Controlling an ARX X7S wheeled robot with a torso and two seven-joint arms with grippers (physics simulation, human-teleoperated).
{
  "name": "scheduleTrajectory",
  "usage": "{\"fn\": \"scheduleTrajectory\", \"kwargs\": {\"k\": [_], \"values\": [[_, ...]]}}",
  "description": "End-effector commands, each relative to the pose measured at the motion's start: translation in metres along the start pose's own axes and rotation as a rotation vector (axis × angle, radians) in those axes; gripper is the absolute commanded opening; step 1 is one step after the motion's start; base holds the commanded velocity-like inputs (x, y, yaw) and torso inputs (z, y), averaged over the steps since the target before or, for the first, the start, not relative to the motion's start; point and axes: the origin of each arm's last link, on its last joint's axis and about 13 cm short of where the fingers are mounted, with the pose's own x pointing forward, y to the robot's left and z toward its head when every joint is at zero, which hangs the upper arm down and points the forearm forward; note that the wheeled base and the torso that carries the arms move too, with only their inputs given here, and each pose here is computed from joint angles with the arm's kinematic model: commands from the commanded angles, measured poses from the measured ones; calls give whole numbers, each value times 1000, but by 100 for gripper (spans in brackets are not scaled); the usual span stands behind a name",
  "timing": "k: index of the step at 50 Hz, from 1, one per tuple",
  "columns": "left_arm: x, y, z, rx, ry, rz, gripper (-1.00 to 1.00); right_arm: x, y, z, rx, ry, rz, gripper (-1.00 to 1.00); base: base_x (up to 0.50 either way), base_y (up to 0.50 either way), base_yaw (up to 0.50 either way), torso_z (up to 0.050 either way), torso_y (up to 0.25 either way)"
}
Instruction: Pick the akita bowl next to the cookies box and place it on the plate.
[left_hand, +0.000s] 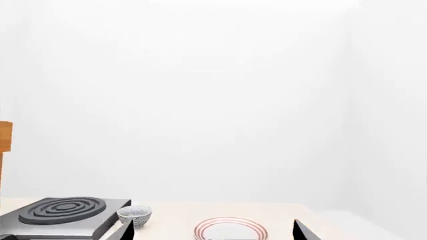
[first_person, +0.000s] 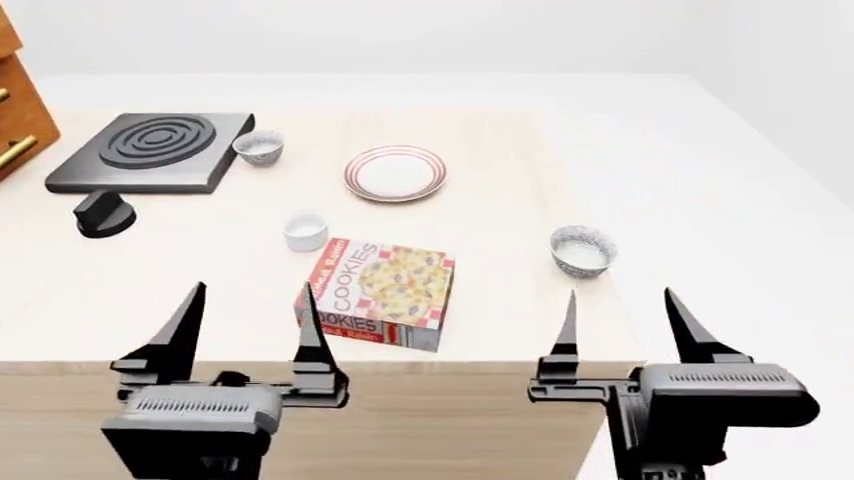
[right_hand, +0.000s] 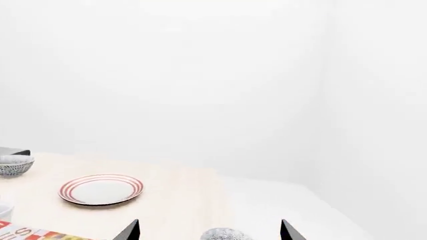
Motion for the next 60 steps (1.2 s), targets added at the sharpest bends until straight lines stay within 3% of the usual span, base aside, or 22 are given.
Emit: {"fn": "scheduleTrajectory", "kwargs": {"k": [1, 3, 13, 28, 60], "values": [[6, 2, 37, -22, -185, -6, 100, -1, -7, 38, -64, -202, -44, 100, 473, 0, 0, 0, 0], [6, 3, 37, -52, -168, -9, 100, -1, -7, 39, -66, -205, -42, 100, 500, 0, 0, 0, 0], [7, 4, 37, -60, -144, -5, 100, -4, -8, 40, -54, -223, -31, 100, 500, 0, 0, 0, 0], [7, 6, 35, -24, -165, 25, 100, -5, -10, 40, -45, -219, -19, 100, 500, 0, 0, 0, 0], [6, 5, 33, -24, -157, 18, 100, -6, -12, 37, -52, -208, -26, 100, 500, 0, 0, 0, 0]]}}
